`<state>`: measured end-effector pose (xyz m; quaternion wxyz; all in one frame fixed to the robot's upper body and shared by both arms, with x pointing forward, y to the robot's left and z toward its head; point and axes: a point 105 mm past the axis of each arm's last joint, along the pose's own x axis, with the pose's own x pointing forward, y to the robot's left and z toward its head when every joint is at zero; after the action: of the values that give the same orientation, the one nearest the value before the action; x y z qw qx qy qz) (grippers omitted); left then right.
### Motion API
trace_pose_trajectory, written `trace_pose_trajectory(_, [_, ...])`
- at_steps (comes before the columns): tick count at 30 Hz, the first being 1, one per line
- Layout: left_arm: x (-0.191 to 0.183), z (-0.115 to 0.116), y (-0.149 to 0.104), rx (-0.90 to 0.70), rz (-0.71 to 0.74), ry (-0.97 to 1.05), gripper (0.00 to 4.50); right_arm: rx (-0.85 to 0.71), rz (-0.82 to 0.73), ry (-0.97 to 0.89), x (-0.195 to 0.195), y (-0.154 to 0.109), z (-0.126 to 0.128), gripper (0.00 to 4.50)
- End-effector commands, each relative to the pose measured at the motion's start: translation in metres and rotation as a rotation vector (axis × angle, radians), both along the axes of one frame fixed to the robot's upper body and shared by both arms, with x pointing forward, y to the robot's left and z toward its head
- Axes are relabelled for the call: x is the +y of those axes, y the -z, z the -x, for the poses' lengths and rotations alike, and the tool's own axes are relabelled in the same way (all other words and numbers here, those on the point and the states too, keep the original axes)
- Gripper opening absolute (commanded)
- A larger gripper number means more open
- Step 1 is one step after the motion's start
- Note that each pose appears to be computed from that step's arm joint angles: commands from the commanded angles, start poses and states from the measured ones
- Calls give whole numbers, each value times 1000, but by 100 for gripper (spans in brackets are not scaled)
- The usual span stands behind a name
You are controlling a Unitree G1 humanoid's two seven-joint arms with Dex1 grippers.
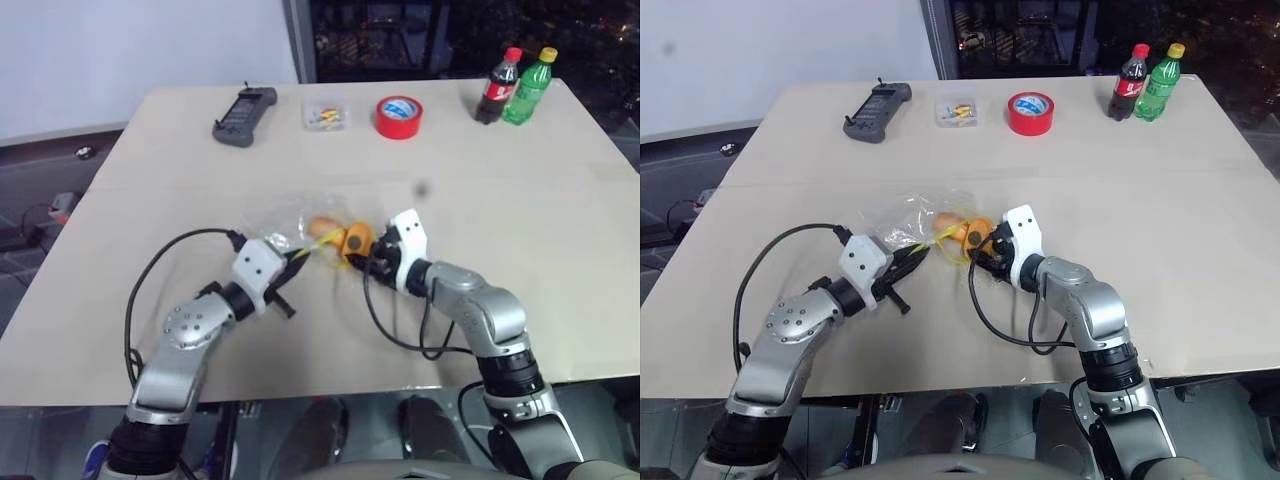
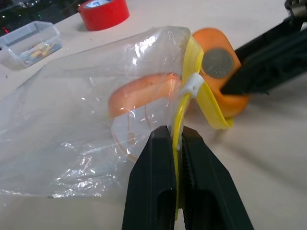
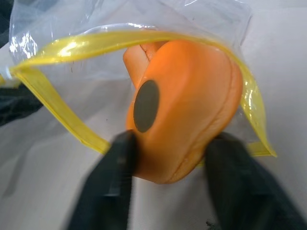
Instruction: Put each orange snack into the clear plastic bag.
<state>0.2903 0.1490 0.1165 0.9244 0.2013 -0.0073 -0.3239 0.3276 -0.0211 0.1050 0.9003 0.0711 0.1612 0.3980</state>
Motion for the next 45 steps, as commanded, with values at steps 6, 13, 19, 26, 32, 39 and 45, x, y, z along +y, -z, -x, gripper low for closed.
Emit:
trace_pose_trajectory(6, [-2,10,-6,-94,-69,31,0,-266,171,-108,3,-34,6,4])
trace_pose_trajectory(13, [-6,13,-1,-117,-118,67,0,-516,480,-213,12,-34,7,4])
trace_pose_trajectory(19, [-9,15,3,-144,-155,81,0,-654,601,-262,16,-34,1,4])
trace_pose_trajectory(26, [-17,13,-3,-167,-125,82,0,-935,794,-326,25,-43,-8,4])
trace_pose_trajectory(32, [-14,8,-12,-125,21,28,0,-1122,861,-366,33,-42,-7,4])
trace_pose_trajectory(39, [-16,11,-12,-88,45,47,0,-1349,929,-327,37,-42,-10,4])
trace_pose_trajectory(45, [-17,10,-7,-81,12,57,0,-1432,861,-297,51,-49,-10,4])
